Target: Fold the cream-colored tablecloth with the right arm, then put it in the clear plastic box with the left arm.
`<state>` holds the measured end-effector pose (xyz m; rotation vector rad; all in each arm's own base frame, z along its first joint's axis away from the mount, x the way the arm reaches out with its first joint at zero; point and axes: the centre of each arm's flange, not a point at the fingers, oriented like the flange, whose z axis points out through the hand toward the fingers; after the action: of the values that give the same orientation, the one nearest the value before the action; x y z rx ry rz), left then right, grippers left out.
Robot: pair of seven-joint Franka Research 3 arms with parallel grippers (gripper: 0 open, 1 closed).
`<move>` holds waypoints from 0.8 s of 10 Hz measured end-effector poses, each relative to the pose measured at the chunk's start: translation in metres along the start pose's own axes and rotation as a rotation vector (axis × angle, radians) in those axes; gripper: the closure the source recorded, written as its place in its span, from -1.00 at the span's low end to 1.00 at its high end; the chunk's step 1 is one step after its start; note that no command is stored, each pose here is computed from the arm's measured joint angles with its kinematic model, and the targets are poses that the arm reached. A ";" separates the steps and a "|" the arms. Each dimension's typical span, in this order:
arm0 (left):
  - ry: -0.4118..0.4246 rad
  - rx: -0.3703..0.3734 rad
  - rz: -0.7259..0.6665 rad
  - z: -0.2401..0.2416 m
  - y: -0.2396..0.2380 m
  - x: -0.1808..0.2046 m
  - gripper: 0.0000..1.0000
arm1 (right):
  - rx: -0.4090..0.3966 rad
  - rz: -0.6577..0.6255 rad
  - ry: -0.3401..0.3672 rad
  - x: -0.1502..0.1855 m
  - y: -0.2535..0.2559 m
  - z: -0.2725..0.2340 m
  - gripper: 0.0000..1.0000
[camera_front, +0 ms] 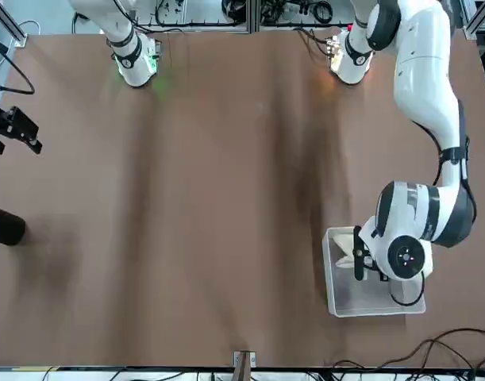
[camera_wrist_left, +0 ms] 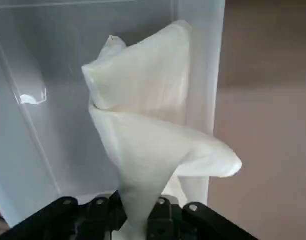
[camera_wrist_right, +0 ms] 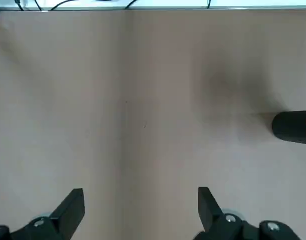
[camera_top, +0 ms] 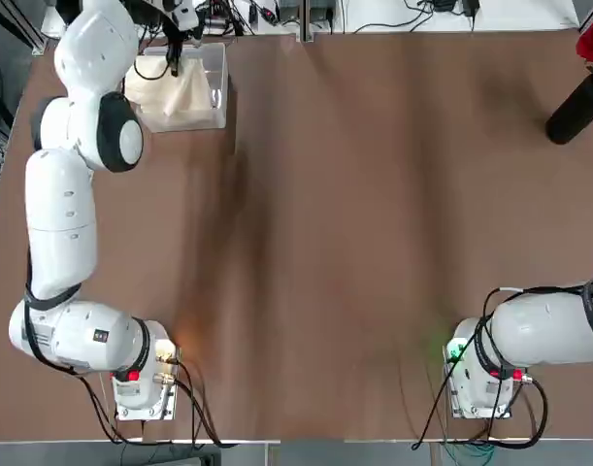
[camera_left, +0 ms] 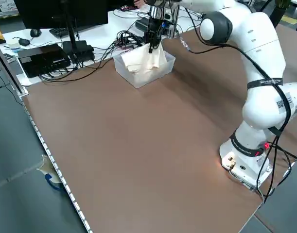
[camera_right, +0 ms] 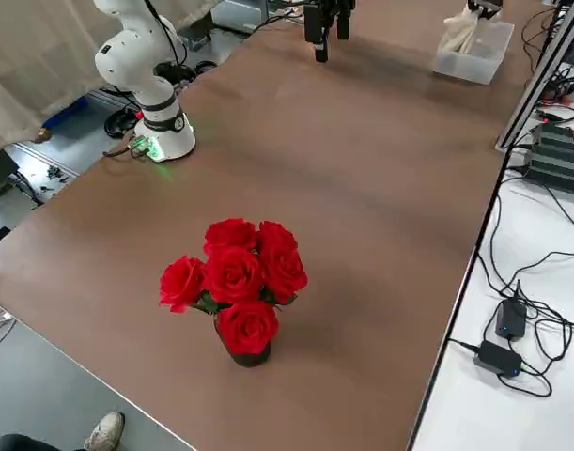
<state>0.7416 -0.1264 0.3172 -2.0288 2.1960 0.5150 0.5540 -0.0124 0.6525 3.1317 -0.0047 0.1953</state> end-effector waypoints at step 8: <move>0.048 0.128 -0.213 0.019 -0.024 0.015 0.08 | 0.000 0.002 0.000 0.000 0.000 0.000 -1.00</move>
<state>0.7604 -0.1358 0.2904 -2.1911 1.9491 0.2973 0.5540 -0.0126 0.6525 3.1317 -0.0073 0.1954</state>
